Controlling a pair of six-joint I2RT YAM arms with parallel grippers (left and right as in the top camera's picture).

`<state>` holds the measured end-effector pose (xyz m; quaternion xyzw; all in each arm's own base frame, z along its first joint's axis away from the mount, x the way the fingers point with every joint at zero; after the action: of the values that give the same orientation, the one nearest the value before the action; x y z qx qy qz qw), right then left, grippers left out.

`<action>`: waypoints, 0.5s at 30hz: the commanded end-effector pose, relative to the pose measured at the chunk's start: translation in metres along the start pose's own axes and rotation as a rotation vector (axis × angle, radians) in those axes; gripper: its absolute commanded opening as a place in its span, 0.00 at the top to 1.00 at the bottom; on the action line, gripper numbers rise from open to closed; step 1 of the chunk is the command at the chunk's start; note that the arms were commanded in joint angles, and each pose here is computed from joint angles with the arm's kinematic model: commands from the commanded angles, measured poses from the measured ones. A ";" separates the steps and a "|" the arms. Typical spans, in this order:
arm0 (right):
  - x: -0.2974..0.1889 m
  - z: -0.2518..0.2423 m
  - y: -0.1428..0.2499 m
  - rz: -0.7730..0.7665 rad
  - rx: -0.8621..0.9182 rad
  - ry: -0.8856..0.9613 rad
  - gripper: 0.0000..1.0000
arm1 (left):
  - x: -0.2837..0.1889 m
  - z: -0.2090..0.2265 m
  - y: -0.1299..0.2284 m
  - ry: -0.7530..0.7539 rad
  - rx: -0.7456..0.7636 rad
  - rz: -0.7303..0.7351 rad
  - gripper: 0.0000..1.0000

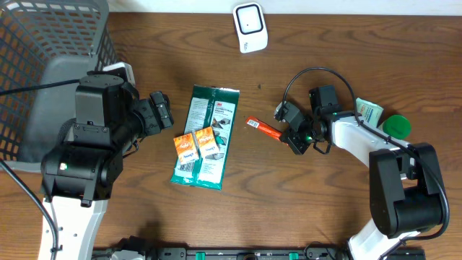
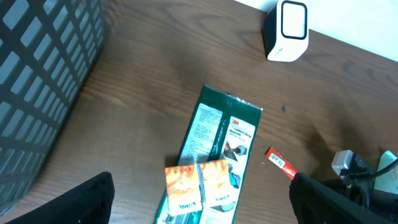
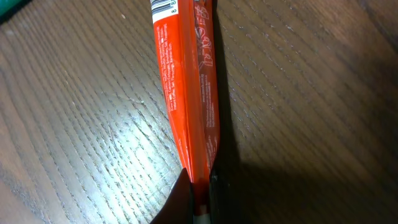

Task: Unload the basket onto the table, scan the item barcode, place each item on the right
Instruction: 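Lift the red strip upright with the right gripper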

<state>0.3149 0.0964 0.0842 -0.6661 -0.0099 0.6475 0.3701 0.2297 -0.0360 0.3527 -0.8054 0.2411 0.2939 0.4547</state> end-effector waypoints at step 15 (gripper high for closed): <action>-0.109 0.008 -0.067 -0.131 0.166 0.179 0.99 | -0.003 0.000 -0.003 -0.007 0.001 -0.022 0.10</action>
<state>0.3256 0.0944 0.1946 -0.6842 0.0325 0.5764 0.4456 0.2297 -0.0360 0.3527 -0.8054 0.2411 0.2939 0.4547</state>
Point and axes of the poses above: each gripper's point midway between its finger pads, its own x axis out along the fingers, its own z axis along the line the jaws close on, y = z × x, the point moved 10 cm from there along -x, back along the fingers, and after that the axes turned 11 degrees about -x, right-handed, at the moved point
